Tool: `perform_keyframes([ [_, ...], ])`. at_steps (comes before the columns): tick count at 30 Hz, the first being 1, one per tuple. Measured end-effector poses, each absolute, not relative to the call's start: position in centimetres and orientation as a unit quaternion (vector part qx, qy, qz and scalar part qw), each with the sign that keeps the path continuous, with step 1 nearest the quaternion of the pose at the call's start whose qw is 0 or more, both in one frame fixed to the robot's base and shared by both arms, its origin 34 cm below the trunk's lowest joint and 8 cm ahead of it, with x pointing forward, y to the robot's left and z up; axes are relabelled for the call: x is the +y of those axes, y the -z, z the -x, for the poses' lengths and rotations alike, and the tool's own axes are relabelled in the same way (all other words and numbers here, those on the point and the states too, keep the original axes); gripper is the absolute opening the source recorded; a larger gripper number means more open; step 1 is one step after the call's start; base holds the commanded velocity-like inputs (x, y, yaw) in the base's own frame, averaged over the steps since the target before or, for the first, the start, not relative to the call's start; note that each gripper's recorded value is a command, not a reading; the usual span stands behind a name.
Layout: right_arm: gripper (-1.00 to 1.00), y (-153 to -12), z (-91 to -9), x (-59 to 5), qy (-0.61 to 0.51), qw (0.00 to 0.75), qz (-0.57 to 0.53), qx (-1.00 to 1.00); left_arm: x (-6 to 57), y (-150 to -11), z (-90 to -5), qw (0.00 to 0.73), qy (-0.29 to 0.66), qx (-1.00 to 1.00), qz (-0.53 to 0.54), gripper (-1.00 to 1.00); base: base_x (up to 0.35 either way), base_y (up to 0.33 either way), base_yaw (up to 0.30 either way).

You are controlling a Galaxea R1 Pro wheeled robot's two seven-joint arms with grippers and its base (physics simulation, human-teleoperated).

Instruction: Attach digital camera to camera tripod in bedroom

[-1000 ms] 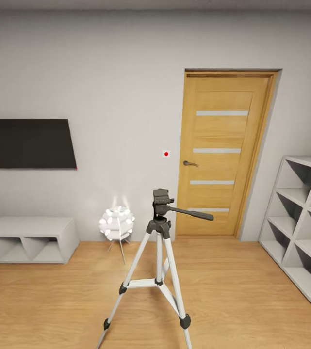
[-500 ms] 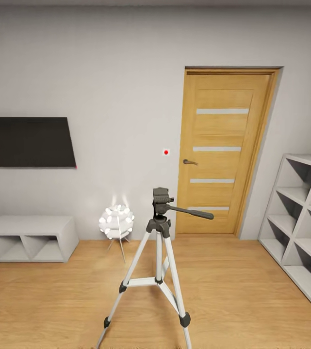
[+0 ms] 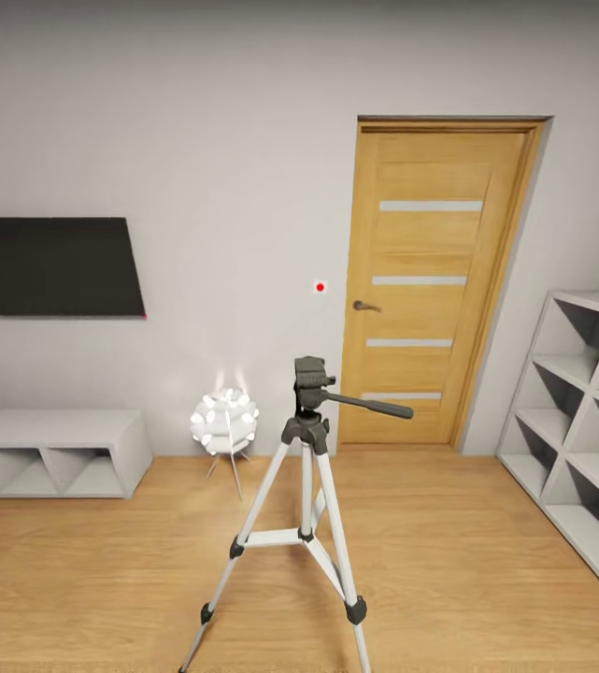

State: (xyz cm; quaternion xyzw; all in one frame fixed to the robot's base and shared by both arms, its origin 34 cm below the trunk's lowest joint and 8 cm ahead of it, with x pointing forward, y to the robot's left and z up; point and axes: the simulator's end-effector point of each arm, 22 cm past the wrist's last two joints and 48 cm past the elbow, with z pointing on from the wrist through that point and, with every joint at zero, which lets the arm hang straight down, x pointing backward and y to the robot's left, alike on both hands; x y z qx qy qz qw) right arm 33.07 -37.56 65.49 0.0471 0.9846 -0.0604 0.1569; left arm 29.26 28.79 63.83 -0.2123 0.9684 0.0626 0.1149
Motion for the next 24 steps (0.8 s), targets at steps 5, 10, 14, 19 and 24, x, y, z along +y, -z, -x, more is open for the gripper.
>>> perform_keyframes([
  [5, 1.00, -65.3, -32.8, -37.6, 0.061, 0.153, -0.047, 0.985, 29.0, -63.8, -29.2, 0.115, -0.065, 0.970, 0.206, -1.00, 0.000, 0.000, 0.000],
  [10, 1.00, -65.1, -32.4, -37.4, 0.060, 0.148, -0.046, 0.986, 29.4, -63.7, -29.1, 0.113, -0.068, 0.970, 0.205, -1.00, 0.000, 0.000, -0.001],
  [14, 1.00, -64.9, -31.9, -37.5, 0.060, 0.143, -0.046, 0.987, 29.5, -63.6, -28.9, 0.110, -0.069, 0.970, 0.205, -1.00, 0.000, 0.000, -0.040],
  [19, 1.00, -64.7, -31.6, -37.4, 0.059, 0.138, -0.045, 0.988, 29.4, -63.4, -28.6, 0.106, -0.070, 0.970, 0.205, -1.00, 0.000, 0.000, -0.072],
  [24, 1.00, -64.5, -31.2, -37.4, 0.058, 0.134, -0.045, 0.988, 29.5, -63.3, -28.3, 0.103, -0.071, 0.971, 0.204, -1.00, 0.000, 0.000, -0.092],
])
